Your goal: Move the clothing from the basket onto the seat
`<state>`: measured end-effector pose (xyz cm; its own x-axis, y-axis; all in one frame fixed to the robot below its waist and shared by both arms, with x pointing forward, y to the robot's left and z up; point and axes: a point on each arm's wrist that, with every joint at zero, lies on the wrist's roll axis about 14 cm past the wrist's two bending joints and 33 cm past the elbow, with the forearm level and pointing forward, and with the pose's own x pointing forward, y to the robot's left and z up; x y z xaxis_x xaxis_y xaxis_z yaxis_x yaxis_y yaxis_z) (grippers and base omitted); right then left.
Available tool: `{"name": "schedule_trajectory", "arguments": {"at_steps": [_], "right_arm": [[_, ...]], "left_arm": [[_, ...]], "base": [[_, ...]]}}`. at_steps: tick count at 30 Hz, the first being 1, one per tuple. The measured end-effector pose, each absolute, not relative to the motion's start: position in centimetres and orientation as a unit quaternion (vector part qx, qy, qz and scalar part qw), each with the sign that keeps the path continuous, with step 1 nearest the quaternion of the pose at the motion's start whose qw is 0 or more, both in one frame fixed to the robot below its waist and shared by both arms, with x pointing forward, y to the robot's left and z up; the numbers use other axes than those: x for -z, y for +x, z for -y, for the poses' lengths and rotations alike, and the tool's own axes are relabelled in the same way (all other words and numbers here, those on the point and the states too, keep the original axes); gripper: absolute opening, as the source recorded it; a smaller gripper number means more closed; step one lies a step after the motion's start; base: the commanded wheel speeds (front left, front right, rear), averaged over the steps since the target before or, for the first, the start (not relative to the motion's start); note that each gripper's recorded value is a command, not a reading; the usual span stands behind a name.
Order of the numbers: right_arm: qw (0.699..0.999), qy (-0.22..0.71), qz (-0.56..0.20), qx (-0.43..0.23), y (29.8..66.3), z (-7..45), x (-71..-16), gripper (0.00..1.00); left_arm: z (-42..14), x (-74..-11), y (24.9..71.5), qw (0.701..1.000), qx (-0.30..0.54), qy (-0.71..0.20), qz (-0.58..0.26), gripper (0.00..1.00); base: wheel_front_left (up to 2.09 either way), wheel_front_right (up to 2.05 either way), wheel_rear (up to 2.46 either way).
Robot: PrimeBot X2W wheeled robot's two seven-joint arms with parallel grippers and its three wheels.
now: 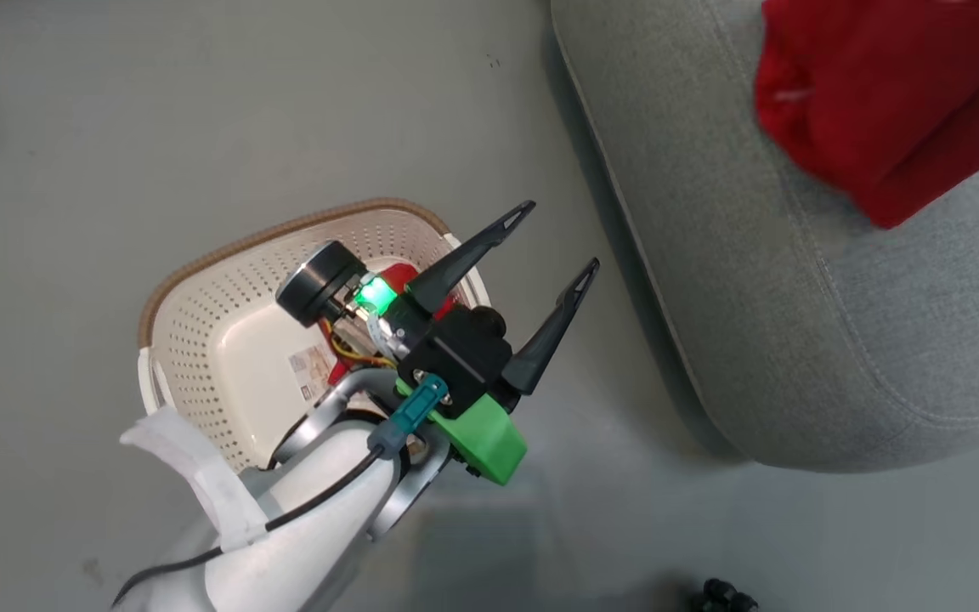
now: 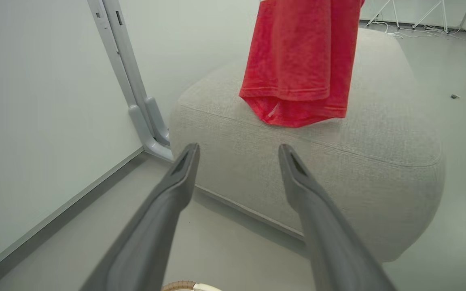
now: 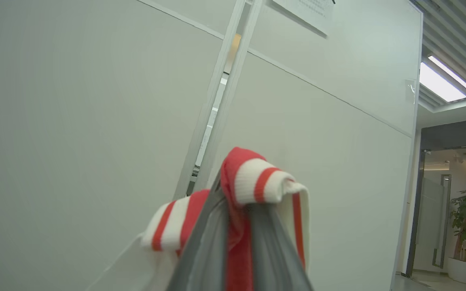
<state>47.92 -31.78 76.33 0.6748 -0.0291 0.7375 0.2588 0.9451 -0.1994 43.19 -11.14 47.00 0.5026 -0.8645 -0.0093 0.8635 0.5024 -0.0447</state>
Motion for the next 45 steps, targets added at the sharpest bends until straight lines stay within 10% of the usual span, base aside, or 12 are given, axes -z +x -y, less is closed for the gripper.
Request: {"name": "schedule_trajectory", "arguments": {"at_steps": [7, 14, 15, 16, 30, 45], "right_arm": [[0.89, -0.196, 0.387, 0.14, 50.9, 37.2, -76.2, 0.0], [0.94, -0.15, 0.183, 0.247, 54.3, 45.3, -59.7, 0.04], [0.942, -0.137, 0.156, 0.263, 54.0, 46.0, -57.2, 0.33], [0.943, -0.13, 0.133, 0.276, 53.7, 46.6, -55.3, 1.0], [0.944, -0.108, -0.045, 0.31, 43.9, 43.8, -43.4, 1.0], [0.995, -0.02, -0.072, 0.06, 41.9, 26.4, -42.3, 1.0]], "left_arm": [[11.6, -43.1, 45.2, 0.857, 0.512, -0.032, -0.041, 1.0], [12.1, -37.9, 45.5, 0.844, 0.526, -0.053, -0.084, 1.0], [12.0, -37.3, 45.5, 0.844, 0.525, -0.054, -0.091, 1.0], [11.9, -36.8, 45.5, 0.844, 0.524, -0.056, -0.097, 1.0], [8.5, -37.7, 45.0, 0.887, 0.447, -0.066, -0.099, 1.0], [-0.3, -40.5, 43.6, 0.961, 0.24, -0.089, -0.108, 1.0]], "base": [[0.0, 0.0, 0.0], [0.0, 0.0, 0.0], [0.0, 0.0, 0.0], [0.0, 0.0, 0.0], [0.0, 0.0, 0.0], [0.0, 0.0, 0.0]]}}
